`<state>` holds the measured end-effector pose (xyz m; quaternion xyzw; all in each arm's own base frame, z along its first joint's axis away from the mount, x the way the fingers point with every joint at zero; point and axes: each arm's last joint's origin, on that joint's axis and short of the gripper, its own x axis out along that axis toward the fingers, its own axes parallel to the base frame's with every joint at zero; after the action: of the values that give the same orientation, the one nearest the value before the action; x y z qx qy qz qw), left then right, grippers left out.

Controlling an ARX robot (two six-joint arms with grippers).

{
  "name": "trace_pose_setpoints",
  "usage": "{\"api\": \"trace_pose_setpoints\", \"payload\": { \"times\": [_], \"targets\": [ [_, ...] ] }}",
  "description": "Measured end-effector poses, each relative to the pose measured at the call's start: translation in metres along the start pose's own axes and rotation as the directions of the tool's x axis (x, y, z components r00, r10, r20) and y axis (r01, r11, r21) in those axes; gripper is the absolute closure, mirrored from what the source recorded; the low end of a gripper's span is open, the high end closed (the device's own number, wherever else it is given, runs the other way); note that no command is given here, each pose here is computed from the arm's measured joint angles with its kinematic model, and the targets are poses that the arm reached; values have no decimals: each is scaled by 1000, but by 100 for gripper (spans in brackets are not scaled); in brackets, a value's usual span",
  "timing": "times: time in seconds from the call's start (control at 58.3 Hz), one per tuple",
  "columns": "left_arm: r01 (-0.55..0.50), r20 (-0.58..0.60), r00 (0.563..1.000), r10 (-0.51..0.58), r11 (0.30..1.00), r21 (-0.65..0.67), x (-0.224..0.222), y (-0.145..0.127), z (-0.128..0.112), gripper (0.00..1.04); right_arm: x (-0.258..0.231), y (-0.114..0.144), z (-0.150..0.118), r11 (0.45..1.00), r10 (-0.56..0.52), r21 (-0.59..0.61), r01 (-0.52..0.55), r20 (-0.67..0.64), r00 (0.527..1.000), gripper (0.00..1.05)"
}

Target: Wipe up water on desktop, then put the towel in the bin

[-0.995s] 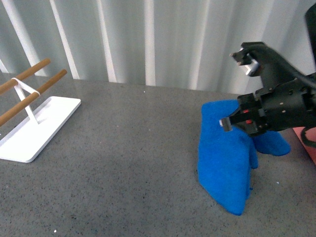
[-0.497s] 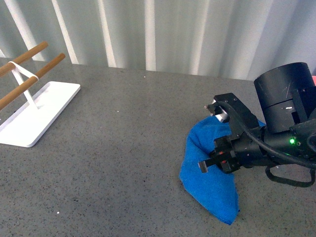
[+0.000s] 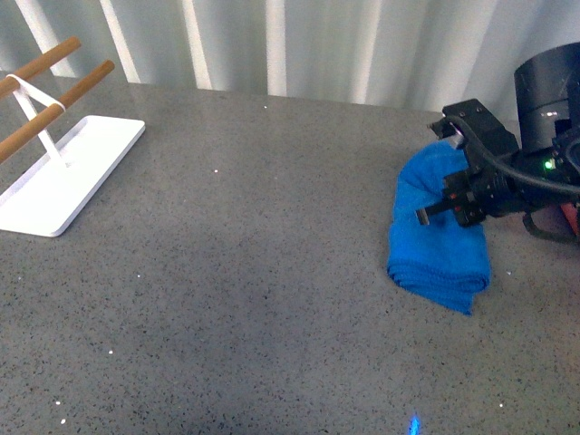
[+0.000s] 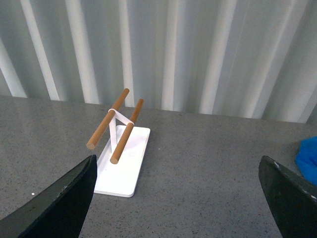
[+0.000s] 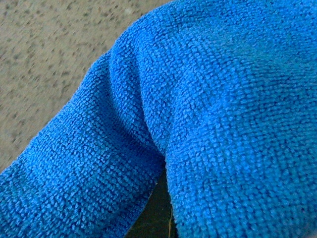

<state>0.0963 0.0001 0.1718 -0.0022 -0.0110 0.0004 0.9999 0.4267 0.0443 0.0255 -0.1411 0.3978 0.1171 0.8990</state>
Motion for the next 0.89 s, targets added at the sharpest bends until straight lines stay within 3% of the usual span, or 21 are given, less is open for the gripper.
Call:
{"api": "trace_pose_setpoints", "payload": {
  "times": [0.257,0.48,0.703,0.892],
  "targets": [
    [0,0,1000,0,1000,0,0,0,0,7,32,12,37,997,40,-76,-34,79,996,101],
    [1,0,1000,-1,1000,0,0,0,0,7,39,63,60,961,246,-162,-223,137,959,101],
    [0,0,1000,0,1000,0,0,0,0,7,19,108,45,885,374,-318,-340,50,926,101],
    [0,0,1000,0,1000,0,0,0,0,7,-18,107,10,816,451,-378,-437,-55,891,101]
  ]
}}
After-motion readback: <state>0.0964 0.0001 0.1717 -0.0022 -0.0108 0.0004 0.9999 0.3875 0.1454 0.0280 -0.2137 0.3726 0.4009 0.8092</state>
